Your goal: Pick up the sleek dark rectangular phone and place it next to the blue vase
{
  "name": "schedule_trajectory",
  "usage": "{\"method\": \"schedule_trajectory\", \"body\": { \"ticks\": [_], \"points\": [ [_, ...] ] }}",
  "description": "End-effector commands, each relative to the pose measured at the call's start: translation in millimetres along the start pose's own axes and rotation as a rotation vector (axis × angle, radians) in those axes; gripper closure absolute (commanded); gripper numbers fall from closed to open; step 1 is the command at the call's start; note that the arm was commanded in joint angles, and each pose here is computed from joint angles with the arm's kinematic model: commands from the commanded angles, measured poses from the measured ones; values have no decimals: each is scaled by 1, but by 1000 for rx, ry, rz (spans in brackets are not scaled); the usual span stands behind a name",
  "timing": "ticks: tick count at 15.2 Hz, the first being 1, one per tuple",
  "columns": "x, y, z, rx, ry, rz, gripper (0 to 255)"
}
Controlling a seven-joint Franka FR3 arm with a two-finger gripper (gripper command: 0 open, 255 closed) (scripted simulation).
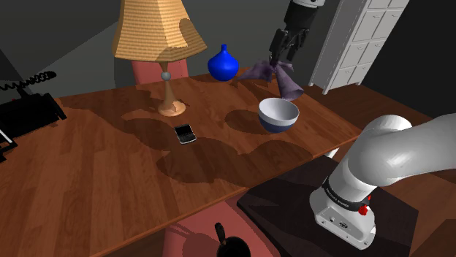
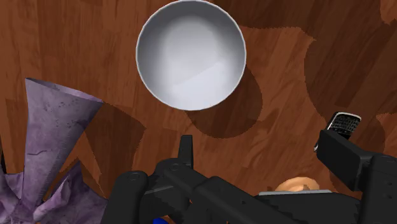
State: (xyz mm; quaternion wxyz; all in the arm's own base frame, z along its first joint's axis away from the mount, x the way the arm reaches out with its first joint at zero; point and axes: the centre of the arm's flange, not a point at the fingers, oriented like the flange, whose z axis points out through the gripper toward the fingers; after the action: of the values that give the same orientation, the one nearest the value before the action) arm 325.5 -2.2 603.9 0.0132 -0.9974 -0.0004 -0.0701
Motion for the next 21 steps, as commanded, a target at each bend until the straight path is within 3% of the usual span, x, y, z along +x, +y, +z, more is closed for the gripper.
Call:
{"method": "schedule_trajectory", "body": {
  "ticks": [1, 21],
  "points": [
    [0, 0, 0, 0, 0, 0, 0],
    [76, -188, 172, -36, 49, 87, 0]
  ]
}}
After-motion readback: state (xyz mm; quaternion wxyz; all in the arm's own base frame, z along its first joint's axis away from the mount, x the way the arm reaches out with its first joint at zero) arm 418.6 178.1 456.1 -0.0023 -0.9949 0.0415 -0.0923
